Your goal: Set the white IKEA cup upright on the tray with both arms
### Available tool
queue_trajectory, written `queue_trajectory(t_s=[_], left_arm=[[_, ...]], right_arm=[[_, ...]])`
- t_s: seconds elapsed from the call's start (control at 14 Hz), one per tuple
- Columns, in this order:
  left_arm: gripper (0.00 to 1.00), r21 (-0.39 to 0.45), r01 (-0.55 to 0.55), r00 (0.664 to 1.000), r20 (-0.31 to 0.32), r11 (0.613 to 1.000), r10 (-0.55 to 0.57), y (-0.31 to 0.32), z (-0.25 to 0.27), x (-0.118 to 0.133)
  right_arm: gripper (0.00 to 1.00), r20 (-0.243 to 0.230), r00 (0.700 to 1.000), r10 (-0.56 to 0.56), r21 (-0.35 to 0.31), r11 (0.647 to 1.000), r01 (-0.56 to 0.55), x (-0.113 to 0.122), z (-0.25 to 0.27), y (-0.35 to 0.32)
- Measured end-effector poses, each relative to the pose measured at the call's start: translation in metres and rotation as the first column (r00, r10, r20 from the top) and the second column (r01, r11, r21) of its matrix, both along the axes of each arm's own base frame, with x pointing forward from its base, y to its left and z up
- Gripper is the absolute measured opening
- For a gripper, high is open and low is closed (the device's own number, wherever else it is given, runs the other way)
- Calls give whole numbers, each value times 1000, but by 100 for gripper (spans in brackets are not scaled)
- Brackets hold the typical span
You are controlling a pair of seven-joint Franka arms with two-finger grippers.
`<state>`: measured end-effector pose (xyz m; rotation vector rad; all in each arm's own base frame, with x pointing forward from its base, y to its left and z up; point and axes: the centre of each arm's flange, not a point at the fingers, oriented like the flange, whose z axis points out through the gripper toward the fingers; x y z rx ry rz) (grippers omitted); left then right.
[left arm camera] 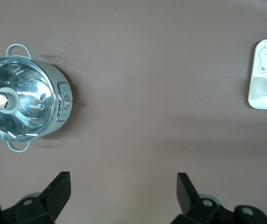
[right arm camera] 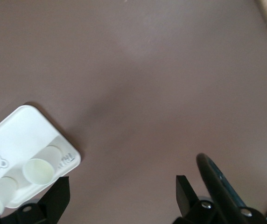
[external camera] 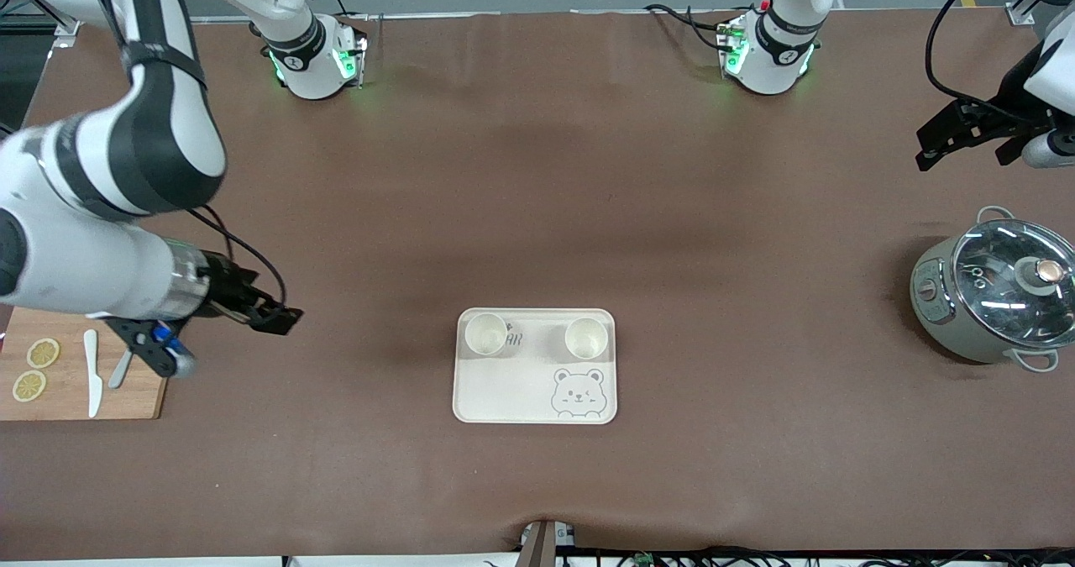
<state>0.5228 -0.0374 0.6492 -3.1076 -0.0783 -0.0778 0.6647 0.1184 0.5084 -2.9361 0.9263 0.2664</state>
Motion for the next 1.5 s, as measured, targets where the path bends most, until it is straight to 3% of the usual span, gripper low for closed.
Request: queue_trajectory(t_s=[0.29,0.5,0.71,1.0,1.14,1.5], left_arm=[[100,0,0,1000,-2,1000,0,0,0,0],[100,0,0,1000,-3,1000,0,0,-1,0],[100,0,0,1000,-6,1000,0,0,-2,0],[100,0,0,1000,-7,1000,0,0,-2,0],[100,0,0,1000,-7,1000,0,0,-2,0],[100,0,0,1000,-7,1000,0,0,-2,0]], right_arm=[[100,57,979,197,13,980,-198,-21,25,-67],[100,97,956,278,29,959,-282,-45,49,-142],[100,109,923,368,-7,929,-369,-80,87,-182],[100,134,896,423,-28,906,-423,-139,158,-168],[100,134,890,437,-40,899,-435,-147,163,-162],[100,83,887,455,-69,890,-450,-140,140,-165]])
